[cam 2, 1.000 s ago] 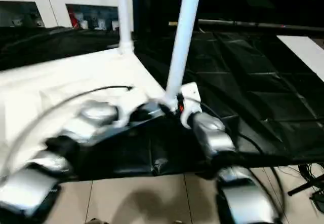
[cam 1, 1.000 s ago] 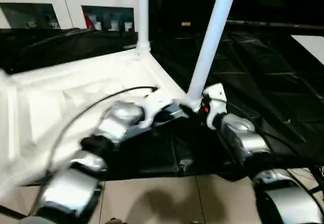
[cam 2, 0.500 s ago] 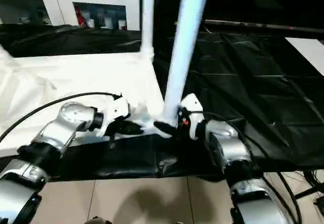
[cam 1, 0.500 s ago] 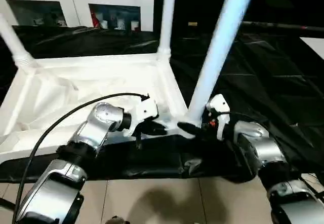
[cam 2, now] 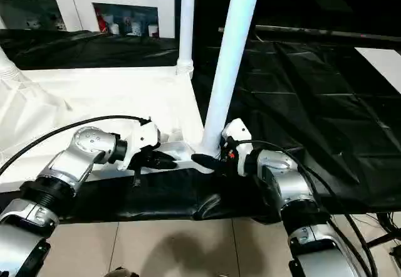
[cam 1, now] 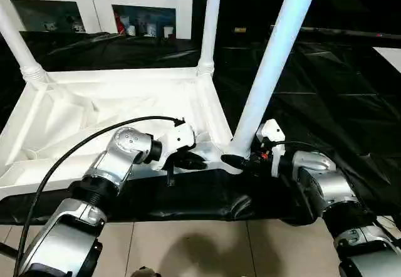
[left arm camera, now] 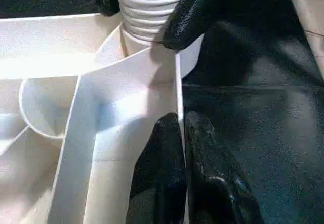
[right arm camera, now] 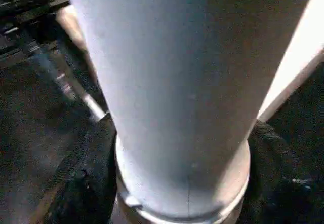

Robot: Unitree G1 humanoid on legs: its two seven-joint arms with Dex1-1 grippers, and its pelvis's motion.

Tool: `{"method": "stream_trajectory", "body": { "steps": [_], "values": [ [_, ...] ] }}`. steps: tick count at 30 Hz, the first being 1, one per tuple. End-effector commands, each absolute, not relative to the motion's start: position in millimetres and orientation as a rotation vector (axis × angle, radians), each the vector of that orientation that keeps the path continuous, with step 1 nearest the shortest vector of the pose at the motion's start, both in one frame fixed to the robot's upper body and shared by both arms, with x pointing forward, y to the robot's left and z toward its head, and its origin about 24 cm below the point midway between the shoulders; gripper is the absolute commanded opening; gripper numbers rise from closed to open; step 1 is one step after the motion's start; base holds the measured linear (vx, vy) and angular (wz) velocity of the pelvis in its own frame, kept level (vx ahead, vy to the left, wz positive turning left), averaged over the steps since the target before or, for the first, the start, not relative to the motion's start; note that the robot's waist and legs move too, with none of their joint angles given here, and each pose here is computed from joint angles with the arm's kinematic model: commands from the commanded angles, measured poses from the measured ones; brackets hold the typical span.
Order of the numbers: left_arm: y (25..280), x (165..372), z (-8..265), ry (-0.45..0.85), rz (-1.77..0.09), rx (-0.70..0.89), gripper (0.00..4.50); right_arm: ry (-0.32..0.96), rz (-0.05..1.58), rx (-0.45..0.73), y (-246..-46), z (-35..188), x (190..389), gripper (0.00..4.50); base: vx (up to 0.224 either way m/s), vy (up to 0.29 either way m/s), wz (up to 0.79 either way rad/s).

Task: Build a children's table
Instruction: Rotate leg to tighten

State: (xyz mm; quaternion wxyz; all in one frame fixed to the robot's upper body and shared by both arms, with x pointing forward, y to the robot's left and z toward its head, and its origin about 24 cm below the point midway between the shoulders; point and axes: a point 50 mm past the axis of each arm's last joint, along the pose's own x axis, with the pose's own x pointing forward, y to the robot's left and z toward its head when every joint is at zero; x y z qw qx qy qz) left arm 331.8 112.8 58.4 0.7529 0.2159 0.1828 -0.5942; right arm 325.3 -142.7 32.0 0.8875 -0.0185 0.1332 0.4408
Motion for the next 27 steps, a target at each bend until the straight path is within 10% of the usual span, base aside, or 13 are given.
{"method": "stream_trajectory", "body": {
  "steps": [1, 9, 15, 18, 27],
  "values": [
    [99.8, 336.8, 52.6, 0.398, -1.201, 0.401, 0.00, 0.345, 0.651, -0.025, -158.6, 20.9, 334.3, 2.76, 0.000, 0.000, 0.00],
    [48.9, 351.7, 53.6, 0.397, -0.982, 0.385, 0.00, 0.412, 0.196, 0.110, -142.4, 12.1, 352.7, 2.74, 0.000, 0.000, 0.00],
    [33.9, 350.5, 52.9, 0.395, -0.979, 0.420, 0.00, 0.351, 0.277, 0.034, -120.0, 20.3, 357.6, 2.74, 0.000, 0.000, 0.00],
    [38.1, 351.0, 51.2, 0.394, -0.979, 0.429, 0.00, 0.310, 0.333, 0.030, -114.7, 23.7, 357.5, 3.44, 0.000, 0.000, 0.00],
    [65.8, 343.7, 49.9, 0.349, -1.145, 0.456, 0.00, 0.254, 0.573, -0.007, -129.1, 33.6, 351.4, 3.77, 0.000, 0.000, 0.00]
  ]
}}
